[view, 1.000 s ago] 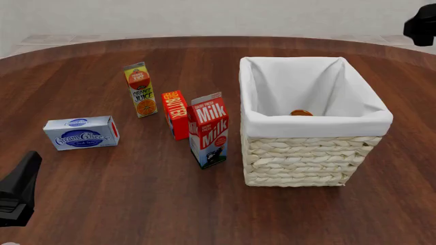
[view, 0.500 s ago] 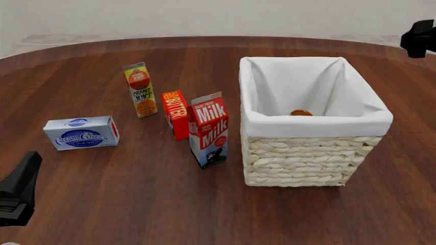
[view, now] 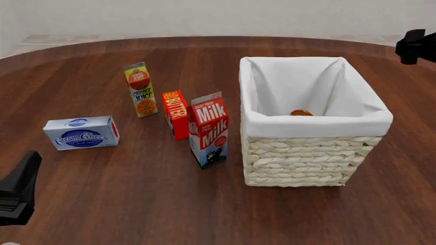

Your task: Pick up the alphabet soup and the tomato sauce, and put them in the basket.

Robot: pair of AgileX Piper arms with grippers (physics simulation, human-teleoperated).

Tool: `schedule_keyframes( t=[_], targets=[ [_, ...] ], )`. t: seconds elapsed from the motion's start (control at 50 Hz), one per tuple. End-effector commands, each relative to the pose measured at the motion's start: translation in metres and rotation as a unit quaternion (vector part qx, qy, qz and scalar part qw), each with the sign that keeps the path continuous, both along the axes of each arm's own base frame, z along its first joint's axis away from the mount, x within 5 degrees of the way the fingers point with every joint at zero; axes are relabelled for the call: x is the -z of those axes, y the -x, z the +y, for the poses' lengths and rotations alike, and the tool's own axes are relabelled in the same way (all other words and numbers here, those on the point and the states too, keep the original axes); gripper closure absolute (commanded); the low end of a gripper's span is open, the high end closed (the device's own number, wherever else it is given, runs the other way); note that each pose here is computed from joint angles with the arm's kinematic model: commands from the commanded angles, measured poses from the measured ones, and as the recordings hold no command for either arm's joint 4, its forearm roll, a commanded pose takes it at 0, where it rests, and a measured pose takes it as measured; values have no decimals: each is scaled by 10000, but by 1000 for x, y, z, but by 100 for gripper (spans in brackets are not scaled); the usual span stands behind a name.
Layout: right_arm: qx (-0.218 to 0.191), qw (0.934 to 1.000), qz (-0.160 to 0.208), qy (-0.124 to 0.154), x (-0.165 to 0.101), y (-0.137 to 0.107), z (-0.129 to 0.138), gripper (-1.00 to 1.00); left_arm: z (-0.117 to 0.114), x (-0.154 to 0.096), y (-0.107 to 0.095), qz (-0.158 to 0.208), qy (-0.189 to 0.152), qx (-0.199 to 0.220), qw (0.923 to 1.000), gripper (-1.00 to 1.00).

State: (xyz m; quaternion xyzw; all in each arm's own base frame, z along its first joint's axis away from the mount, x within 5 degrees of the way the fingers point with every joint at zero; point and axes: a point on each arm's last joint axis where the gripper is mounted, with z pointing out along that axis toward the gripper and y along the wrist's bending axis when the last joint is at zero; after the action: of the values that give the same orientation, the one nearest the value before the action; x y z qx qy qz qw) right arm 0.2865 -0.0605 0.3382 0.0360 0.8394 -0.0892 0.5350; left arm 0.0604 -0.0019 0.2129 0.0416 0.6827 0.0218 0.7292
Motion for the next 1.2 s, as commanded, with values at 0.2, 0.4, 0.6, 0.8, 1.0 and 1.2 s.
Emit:
schedule_keyframes(
  t=[0.2, 0.4, 0.6, 0.8, 1.0, 1.2],
  targets=[
    [34, 9999, 76, -66, 18, -10, -3, -100, 0, 0, -1, 15, -14, -2, 10000, -100],
    [57, 9998, 151, -108, 30, -19, -5, -100, 0, 0, -2, 23, -15, 1, 10000, -100],
    [8, 9996, 249, -116, 43, -28, -5, -100, 0, 0, -1, 21, -13, -2, 10000, -100],
    [70, 9996, 261, -102, 47, -33, -10, -100, 0, 0, -2, 30, -14, 1, 10000, -100],
    [106, 9994, 312, -91, 56, -38, -14, -100, 0, 0, -3, 40, -24, -3, 10000, -100],
    [146, 9992, 355, -65, 64, -44, -20, -100, 0, 0, -3, 52, -34, -4, 10000, -100]
  ],
)
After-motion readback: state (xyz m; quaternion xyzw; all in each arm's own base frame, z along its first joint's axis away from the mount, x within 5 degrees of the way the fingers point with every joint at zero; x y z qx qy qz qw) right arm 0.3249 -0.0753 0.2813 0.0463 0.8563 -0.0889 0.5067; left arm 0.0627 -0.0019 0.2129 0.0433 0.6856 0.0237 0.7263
